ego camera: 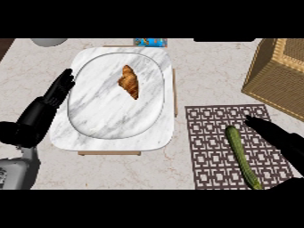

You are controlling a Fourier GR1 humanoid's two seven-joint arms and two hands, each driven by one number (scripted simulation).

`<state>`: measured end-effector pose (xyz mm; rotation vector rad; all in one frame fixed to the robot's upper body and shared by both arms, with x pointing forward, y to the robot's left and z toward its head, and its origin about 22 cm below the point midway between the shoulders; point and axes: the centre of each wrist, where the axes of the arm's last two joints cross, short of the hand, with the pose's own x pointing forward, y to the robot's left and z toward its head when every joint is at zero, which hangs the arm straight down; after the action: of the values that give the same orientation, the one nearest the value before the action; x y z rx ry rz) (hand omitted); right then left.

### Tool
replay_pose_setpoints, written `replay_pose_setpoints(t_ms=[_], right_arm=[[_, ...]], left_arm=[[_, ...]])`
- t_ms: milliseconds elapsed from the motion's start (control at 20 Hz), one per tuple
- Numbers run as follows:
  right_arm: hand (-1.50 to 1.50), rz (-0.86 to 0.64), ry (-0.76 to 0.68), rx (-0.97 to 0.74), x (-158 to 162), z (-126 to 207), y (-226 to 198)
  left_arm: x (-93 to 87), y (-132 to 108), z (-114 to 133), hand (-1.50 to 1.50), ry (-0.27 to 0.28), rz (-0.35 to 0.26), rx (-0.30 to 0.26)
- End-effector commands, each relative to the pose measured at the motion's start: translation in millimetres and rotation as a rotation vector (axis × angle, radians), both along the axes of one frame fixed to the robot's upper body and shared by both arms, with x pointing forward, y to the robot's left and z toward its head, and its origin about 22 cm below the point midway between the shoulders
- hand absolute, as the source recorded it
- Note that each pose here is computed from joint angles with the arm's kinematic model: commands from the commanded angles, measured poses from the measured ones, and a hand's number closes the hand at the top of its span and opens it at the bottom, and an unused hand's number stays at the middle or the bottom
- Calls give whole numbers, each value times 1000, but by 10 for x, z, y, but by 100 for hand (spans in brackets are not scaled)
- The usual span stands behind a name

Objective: Pick the squash from the placemat and place it in the basket

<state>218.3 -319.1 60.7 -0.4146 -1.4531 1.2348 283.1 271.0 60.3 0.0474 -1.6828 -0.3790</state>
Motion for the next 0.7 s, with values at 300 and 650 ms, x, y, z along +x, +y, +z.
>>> replay_pose_setpoints(t_ms=[300,650], right_arm=[[-150,1,17,-93,-108,-197,161],[-150,-17,31,-101,4,-206,181]], left_arm=[[-137,-89,-26,0,-9,-9,4],[84,20,-136,0,-9,8,9]])
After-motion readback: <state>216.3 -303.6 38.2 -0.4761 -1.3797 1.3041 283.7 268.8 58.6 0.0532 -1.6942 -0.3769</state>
